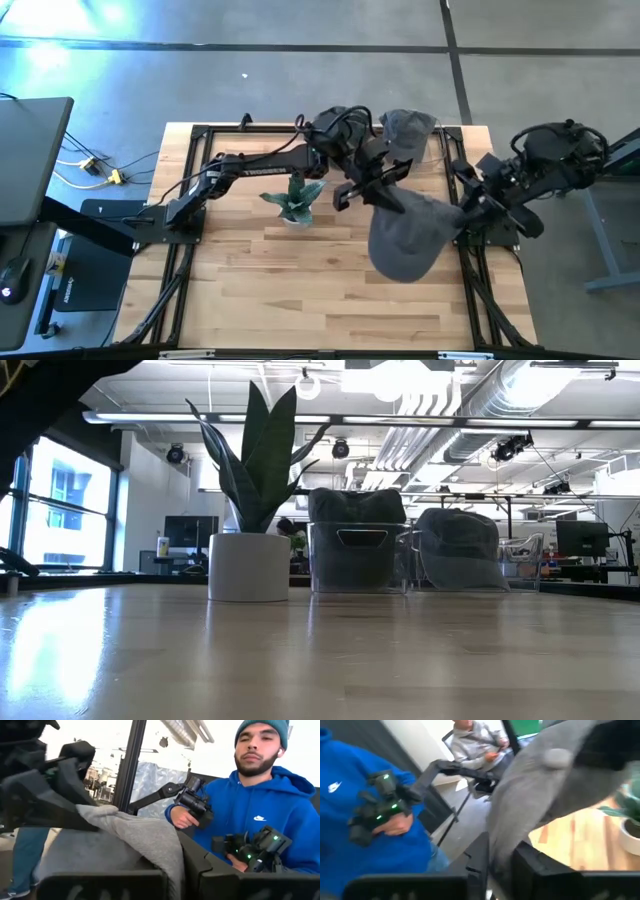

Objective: Pick & Place hat
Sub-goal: Put the gray cap into the right transparent bin

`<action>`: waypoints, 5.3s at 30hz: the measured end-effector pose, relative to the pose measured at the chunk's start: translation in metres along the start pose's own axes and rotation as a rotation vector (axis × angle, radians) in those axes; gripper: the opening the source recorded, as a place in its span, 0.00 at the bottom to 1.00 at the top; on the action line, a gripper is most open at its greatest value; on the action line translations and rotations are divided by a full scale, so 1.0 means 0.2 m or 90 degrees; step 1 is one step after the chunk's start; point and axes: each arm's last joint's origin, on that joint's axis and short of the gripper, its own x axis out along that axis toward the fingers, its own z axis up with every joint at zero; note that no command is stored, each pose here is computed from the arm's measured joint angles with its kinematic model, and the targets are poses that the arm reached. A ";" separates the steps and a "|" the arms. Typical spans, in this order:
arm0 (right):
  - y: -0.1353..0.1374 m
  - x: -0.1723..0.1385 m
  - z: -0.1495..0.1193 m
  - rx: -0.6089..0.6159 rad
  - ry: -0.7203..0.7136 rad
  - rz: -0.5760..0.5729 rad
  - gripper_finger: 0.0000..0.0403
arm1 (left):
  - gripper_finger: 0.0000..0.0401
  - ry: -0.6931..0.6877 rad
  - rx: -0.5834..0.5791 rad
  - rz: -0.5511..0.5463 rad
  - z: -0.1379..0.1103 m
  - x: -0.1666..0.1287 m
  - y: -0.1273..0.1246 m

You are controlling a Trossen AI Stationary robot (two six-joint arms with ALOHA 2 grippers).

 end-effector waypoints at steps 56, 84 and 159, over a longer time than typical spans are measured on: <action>-0.16 0.26 -0.04 0.127 0.078 0.172 0.03 | 0.02 0.082 -0.080 0.012 -0.13 0.09 -0.02; -0.14 0.16 -0.08 0.130 0.048 0.101 0.02 | 0.02 0.176 -0.273 -0.058 -0.19 0.09 -0.03; -0.19 0.22 -0.08 -0.114 0.067 0.106 0.42 | 0.00 0.113 -0.132 -0.098 -0.08 0.05 -0.03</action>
